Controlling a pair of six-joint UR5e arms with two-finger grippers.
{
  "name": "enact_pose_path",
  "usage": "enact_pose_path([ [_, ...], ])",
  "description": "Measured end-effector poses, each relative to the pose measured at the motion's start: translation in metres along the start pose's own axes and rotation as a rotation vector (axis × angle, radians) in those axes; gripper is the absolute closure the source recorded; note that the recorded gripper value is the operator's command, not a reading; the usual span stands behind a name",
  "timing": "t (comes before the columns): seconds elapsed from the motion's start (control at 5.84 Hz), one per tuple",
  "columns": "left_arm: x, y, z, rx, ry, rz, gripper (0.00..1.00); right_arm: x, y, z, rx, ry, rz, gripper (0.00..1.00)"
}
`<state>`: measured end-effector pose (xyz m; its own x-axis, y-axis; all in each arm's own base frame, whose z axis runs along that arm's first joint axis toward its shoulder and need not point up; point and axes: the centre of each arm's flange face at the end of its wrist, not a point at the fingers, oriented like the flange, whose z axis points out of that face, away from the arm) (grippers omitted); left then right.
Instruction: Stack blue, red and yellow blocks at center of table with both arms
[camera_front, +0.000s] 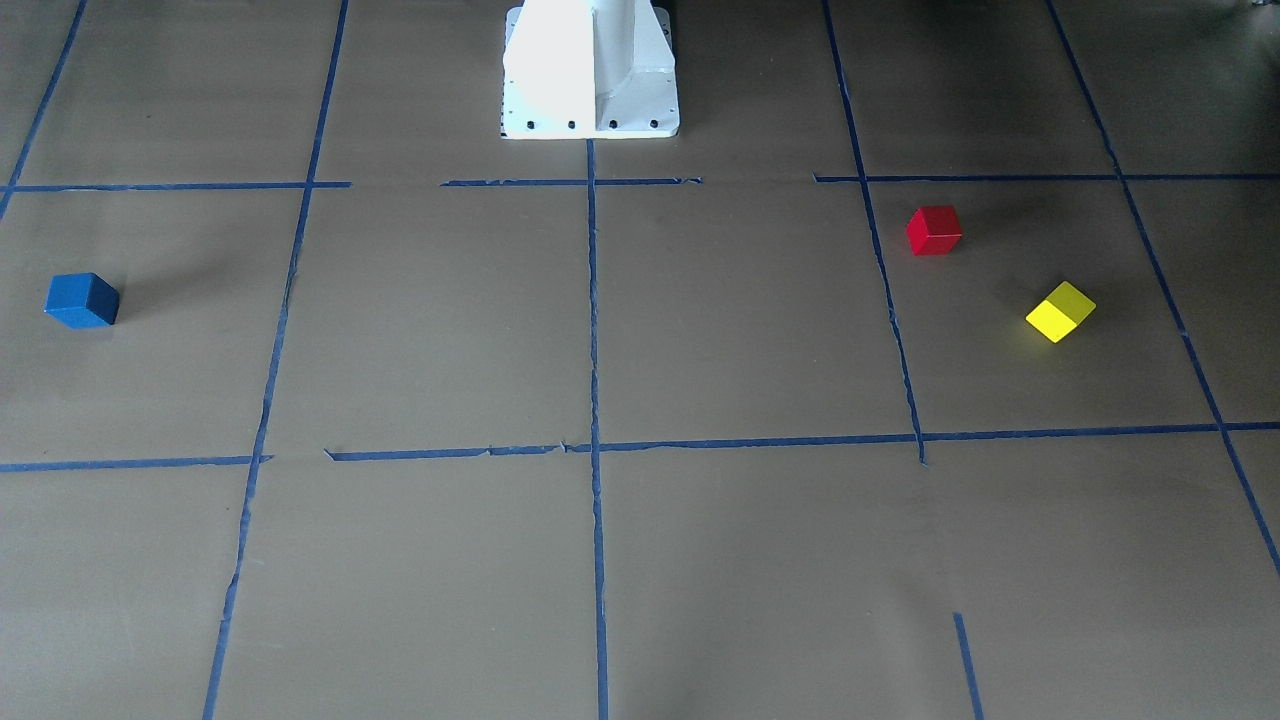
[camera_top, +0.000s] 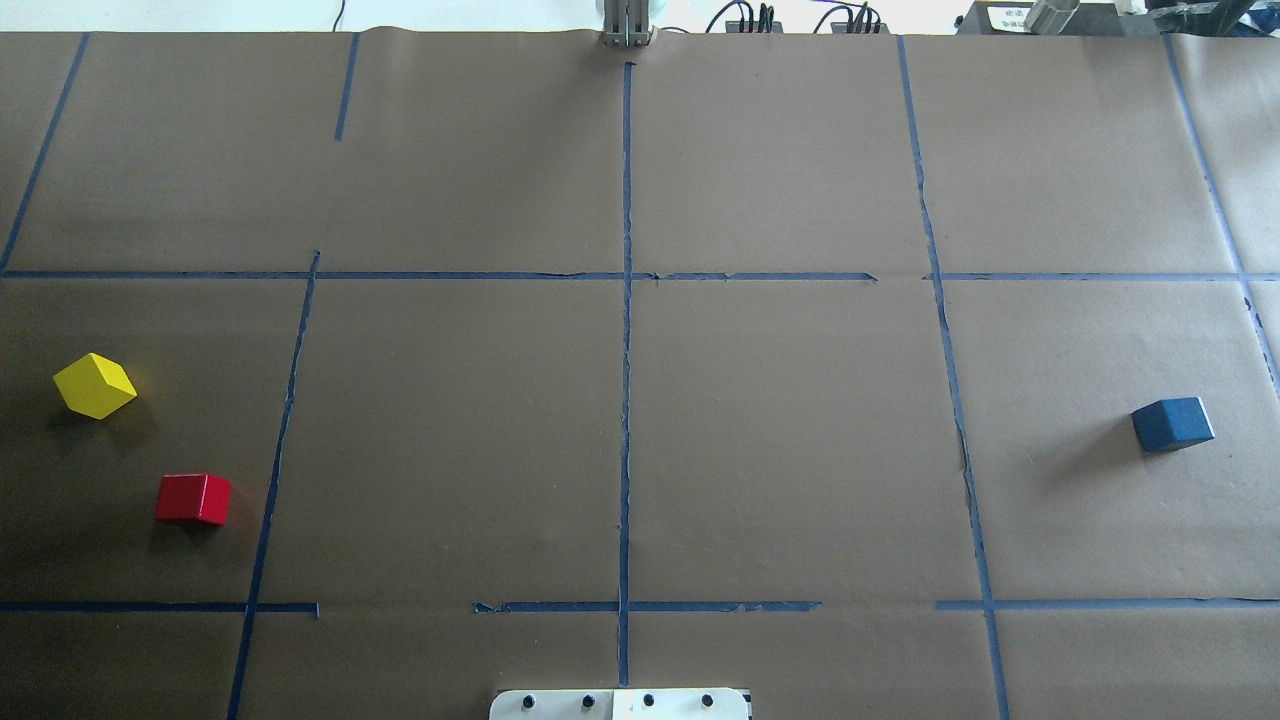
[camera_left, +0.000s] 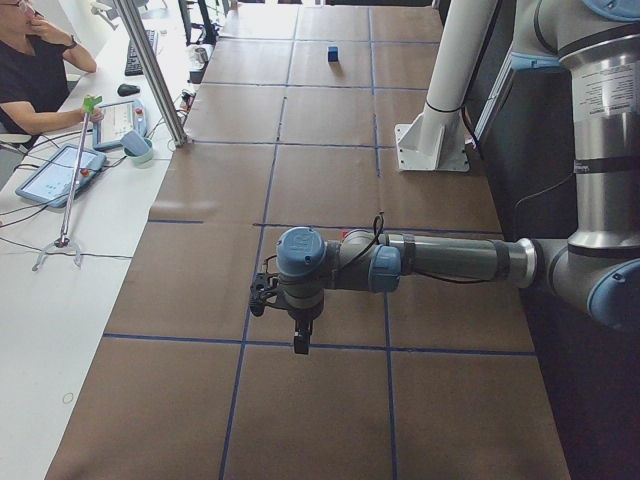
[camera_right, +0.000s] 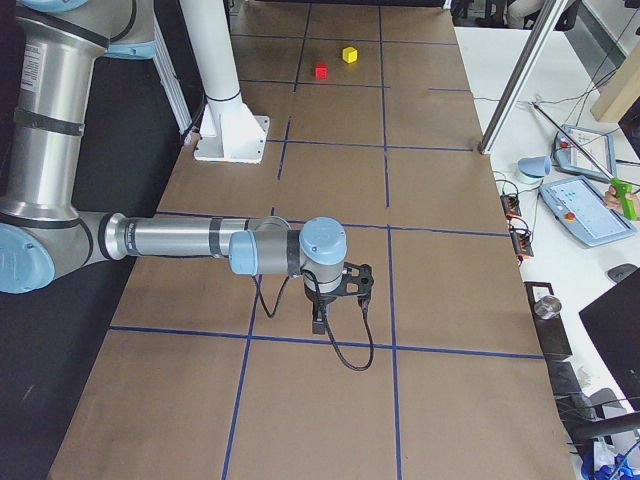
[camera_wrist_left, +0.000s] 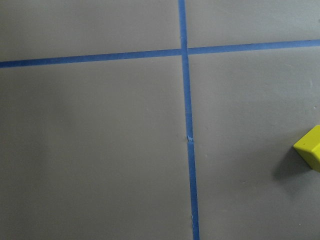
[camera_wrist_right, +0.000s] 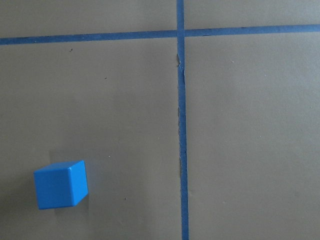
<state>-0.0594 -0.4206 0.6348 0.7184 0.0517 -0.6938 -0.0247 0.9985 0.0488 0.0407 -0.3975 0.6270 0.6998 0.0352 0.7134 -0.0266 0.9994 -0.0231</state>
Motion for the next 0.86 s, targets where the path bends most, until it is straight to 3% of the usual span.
enact_pose_path([
  [0.51,0.0083,0.0057,-0.0054,0.002,-0.001,0.009,0.0,-0.0004,-0.0011,0.0013,-0.002,0.001,-0.001,0.0],
  [0.86,0.0115,0.0052,-0.0067,0.008,0.0,0.021,0.0,-0.009,-0.0055,0.001,0.032,-0.004,-0.054,0.0],
])
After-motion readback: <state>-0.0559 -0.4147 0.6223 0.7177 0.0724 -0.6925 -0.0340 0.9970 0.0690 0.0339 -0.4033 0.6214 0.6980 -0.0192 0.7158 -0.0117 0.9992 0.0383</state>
